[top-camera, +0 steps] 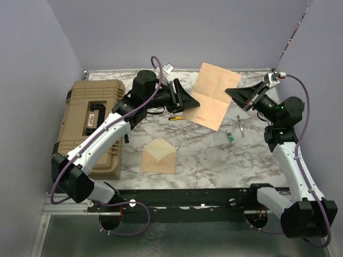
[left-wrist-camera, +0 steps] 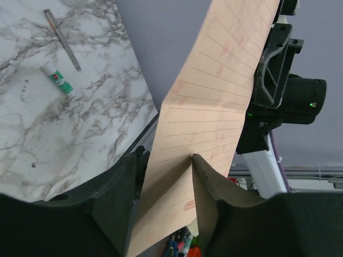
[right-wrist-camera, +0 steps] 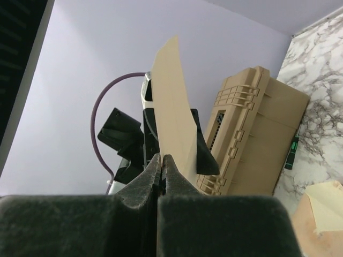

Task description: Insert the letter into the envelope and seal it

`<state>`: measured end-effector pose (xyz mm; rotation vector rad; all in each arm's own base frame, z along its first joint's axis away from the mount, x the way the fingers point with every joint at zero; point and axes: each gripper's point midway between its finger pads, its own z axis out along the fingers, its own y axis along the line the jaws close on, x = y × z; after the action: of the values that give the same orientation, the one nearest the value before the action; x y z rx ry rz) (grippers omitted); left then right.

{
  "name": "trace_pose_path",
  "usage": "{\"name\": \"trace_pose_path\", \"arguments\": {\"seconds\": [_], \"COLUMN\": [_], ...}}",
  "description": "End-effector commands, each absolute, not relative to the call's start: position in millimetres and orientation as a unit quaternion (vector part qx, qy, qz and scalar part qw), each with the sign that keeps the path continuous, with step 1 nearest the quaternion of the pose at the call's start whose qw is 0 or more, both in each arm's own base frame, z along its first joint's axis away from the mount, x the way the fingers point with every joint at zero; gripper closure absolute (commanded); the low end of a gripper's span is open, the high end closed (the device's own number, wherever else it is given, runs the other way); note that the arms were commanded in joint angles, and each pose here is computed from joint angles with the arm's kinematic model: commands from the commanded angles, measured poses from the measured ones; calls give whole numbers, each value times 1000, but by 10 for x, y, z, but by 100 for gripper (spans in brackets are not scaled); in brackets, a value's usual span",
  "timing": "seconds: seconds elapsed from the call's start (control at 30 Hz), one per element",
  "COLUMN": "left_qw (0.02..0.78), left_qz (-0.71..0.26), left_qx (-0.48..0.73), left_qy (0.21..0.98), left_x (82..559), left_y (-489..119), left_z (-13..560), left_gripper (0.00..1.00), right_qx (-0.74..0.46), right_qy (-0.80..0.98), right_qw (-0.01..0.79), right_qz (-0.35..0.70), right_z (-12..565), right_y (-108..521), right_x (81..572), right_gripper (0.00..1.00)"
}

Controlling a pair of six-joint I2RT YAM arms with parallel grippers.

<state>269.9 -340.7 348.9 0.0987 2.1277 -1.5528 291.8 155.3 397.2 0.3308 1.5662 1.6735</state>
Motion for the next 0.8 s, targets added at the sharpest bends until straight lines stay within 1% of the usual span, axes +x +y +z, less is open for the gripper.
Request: {"name": "trace_pose_path", "arguments": {"seconds": [0.0,0.13,0.23,0.33,0.47,0.6,0.73,0.77], "left_qw": [214,200,219,221,210,209,212,213], "left_qz": [-642,-657,-663,-676,-698,-703,-703,-702], "left_qx": [47,35,30,28,13,4,-2,-3], "left_qy": [734,726,715,702,685,679,679,679], "left_x": [2428,2415,2445,2482,2566,2664,2755,2773], "left_y": [-3446,-3463,-3440,-3469,-3536,-3569,-3583,-3585], "left_z": [3886,3879,3913,3952,3976,3988,3985,3982], "left_gripper": [63,99,100,100,100,100,100,100], "right_qx": [67,28,-19,-69,-128,-197,-239,-249], "right_qy": [611,607,609,618,629,628,629,628], "right_qw": [418,434,458,492,505,480,461,460], "right_qz": [669,665,648,609,577,579,578,576], "right_z": [4161,4200,4234,4214,4159,4110,4065,4072], "right_y": [1597,1623,1646,1649,1671,1733,1755,1757], "right_x": [2777,2747,2706,2692,2612,2402,2215,2168], "right_gripper": [100,100,100,98,76,57,42,40]}}
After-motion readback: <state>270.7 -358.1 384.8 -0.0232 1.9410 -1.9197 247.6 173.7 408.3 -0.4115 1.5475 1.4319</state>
